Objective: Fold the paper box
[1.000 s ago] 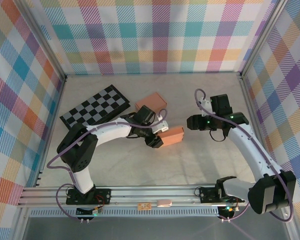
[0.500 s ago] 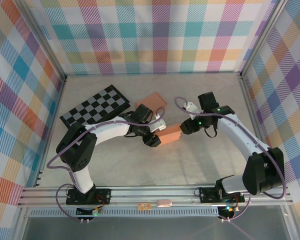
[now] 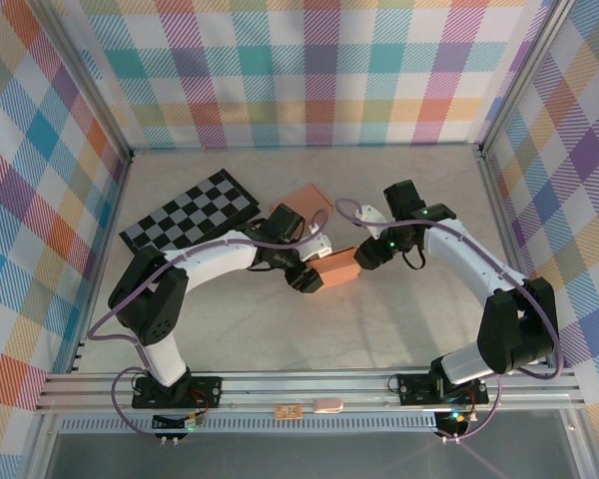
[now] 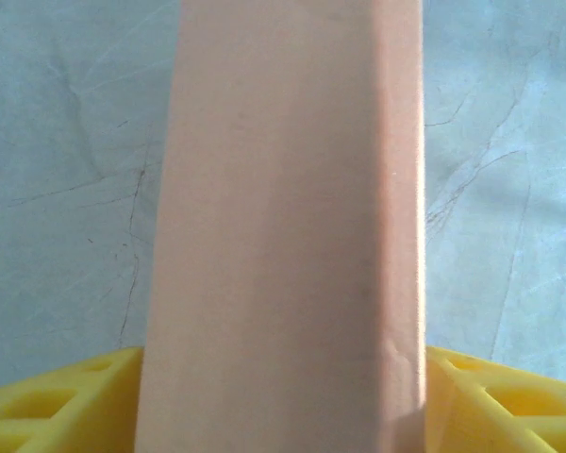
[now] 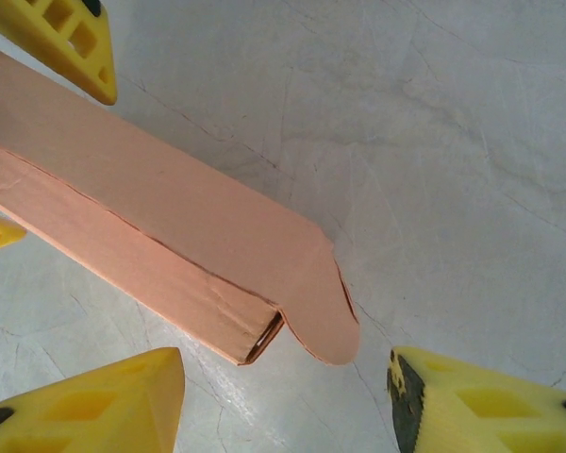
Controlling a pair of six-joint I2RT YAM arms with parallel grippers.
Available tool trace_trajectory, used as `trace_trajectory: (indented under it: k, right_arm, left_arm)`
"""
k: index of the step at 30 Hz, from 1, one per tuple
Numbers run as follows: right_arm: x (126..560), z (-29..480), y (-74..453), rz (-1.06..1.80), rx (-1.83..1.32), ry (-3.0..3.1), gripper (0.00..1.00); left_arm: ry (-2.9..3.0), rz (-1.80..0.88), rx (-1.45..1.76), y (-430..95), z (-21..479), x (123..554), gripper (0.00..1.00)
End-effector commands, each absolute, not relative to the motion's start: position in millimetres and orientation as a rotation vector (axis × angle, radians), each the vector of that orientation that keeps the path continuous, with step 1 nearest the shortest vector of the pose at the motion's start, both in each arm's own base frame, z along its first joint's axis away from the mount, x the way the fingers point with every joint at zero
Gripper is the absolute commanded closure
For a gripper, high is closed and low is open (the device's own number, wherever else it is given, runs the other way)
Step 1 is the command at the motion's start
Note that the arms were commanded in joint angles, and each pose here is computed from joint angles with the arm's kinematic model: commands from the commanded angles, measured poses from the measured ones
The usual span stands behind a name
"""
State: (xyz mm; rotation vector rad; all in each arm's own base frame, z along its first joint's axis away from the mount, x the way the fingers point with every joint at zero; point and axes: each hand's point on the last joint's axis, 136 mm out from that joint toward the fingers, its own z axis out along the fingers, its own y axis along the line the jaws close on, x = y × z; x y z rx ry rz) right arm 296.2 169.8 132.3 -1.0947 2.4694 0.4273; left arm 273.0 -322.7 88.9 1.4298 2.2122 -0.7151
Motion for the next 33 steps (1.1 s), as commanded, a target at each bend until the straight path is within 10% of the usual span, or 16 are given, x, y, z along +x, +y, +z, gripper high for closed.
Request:
trace_trajectory:
  k: [1,33]
  right_arm:
    - [300.3,134.4,174.7,0.441,-1.123,2.464,0.45]
    - [305.0,133.9,186.4,0.477,-1.106,2.498,0.83]
  left_arm:
    - [2.190,-0.772,1.438,-328.1,105.2,269.9,0.30]
    - [2.173,-0.674,1.499,-345.5,97.5,269.0,0.33]
